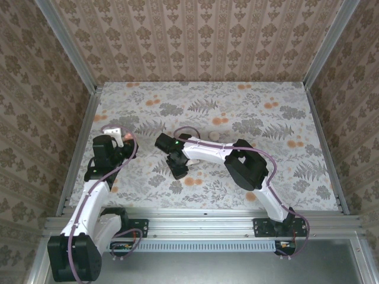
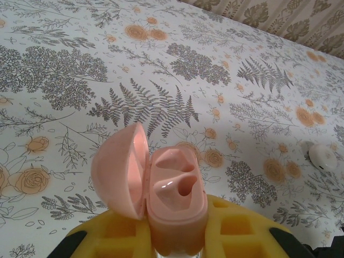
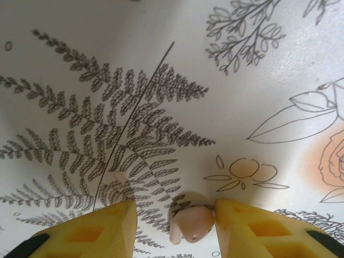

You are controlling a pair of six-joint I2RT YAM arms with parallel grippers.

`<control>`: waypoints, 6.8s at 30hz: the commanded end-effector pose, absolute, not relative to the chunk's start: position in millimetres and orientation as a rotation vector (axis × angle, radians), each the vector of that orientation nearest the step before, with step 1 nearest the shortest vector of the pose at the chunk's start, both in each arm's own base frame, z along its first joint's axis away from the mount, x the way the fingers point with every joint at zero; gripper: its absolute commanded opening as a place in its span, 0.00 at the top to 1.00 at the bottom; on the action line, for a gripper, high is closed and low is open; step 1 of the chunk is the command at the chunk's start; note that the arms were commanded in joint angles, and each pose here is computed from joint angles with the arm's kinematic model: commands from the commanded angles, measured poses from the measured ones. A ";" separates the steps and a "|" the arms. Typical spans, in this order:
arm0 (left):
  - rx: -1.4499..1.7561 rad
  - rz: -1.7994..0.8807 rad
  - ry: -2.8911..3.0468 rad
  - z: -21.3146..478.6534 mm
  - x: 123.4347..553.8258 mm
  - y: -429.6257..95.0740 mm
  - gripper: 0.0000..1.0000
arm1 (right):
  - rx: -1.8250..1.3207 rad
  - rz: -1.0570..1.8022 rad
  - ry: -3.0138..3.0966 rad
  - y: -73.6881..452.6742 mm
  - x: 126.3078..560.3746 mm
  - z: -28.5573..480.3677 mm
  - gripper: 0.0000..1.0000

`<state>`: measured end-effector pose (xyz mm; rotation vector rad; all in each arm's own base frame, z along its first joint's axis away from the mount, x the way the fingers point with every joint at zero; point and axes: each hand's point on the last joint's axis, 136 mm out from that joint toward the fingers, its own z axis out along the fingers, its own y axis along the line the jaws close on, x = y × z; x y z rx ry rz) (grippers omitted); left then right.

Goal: Insert the wireless bluetooth earbuds into the charging case

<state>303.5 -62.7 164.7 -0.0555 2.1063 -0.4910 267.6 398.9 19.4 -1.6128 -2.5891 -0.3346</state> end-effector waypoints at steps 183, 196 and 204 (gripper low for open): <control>1.211 -0.729 1.482 169.3 213.7 -261.9 1.00 | 0.113 -1.756 -3.293 317.7 223.7 239.4 0.59; 1.248 -0.681 1.442 170.8 206.7 -261.4 1.00 | -0.173 -1.677 -3.209 318.5 233.7 221.5 0.65; 1.246 -0.675 1.438 173.0 206.3 -261.3 1.00 | -0.174 -1.666 -3.186 325.9 237.9 217.9 0.68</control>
